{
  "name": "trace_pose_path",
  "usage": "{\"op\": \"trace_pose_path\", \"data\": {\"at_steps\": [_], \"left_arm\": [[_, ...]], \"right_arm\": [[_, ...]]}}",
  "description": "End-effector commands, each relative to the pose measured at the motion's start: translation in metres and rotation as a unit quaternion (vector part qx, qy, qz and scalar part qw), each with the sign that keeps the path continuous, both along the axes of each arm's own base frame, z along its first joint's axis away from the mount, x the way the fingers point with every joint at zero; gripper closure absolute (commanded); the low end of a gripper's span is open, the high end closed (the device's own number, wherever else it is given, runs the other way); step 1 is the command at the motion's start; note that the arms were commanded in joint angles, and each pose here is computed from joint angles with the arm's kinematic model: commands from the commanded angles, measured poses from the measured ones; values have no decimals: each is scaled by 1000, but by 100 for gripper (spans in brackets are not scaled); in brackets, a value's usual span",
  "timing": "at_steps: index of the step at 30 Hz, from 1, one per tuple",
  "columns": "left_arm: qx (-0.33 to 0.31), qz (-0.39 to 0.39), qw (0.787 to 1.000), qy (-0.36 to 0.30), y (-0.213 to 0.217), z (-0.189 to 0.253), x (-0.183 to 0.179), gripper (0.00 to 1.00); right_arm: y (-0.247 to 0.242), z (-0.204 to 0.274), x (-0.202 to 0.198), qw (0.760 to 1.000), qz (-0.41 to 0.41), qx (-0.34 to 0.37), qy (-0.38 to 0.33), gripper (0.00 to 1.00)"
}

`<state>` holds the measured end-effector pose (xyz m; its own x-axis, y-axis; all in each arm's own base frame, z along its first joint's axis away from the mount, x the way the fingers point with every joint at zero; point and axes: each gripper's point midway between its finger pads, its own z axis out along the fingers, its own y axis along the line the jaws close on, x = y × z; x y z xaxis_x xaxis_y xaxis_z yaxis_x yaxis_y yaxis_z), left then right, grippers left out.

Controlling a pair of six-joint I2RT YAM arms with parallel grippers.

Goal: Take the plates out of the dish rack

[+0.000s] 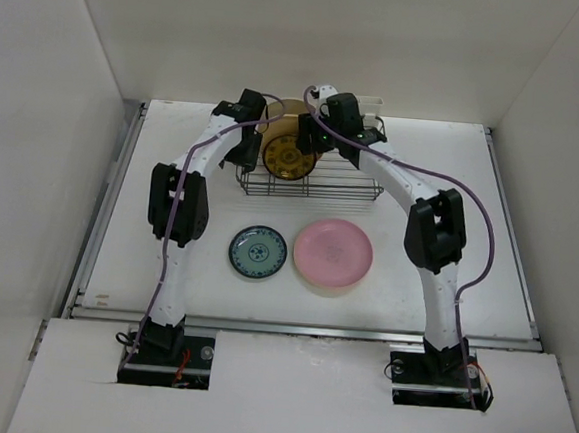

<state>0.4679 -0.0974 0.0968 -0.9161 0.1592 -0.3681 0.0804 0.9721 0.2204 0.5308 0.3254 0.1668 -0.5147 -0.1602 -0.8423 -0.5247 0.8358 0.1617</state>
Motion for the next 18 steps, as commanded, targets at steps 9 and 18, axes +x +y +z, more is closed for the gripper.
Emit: {"op": "trace_pose_path", "data": {"at_steps": [9,18], "left_arm": [[-42,5,999,-3,-2,11,0,90],[-66,-10,998,15,-12,2,-5,100]], "right_arm": [[13,10,30,999,-13,19,-40,34],[20,6,30,999,17,15,-48,58]]}}
